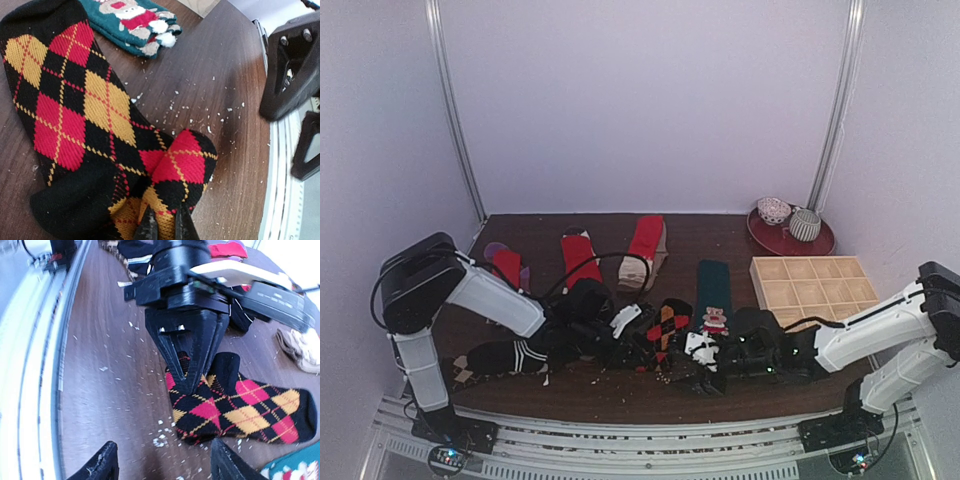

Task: Roll the socks
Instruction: Roll the sock at the center of the board.

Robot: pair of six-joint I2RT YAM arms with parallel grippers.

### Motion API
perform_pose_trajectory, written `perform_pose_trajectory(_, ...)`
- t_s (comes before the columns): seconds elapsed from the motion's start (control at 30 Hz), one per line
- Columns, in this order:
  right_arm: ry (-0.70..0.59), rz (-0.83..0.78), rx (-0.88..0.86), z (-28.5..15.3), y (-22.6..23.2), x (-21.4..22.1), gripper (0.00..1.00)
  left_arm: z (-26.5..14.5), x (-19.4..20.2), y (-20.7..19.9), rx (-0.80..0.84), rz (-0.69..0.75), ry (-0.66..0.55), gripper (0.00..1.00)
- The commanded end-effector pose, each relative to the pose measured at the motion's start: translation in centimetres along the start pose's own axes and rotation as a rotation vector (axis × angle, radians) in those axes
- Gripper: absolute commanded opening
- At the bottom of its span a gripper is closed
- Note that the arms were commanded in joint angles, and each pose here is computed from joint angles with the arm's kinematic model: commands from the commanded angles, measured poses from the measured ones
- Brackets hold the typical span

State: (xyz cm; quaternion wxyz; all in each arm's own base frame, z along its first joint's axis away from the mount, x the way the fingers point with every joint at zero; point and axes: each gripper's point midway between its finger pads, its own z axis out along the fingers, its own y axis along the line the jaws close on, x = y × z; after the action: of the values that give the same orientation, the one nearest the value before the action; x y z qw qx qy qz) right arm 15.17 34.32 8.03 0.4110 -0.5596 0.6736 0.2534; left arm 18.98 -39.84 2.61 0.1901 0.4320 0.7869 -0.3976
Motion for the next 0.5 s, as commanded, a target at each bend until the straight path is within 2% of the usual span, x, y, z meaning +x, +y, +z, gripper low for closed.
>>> perform_pose_trajectory(0.0,0.053,-0.189,0.095,2.2,-1.3,0.2,0.63,0.2,9.8,1.8,-0.065,-0.215,0.322,0.0)
perform_pose_trajectory(0.3,0.106,-0.238,0.13,5.3,-2.2,1.2,0.61,0.0,10.7,1.6,-0.059,-0.225,0.336,0.0)
perform_pose_trajectory(0.47,0.145,-0.219,0.165,6.0,-2.8,2.5,0.55,0.1,10.9,1.4,-0.039,-0.225,0.338,0.0)
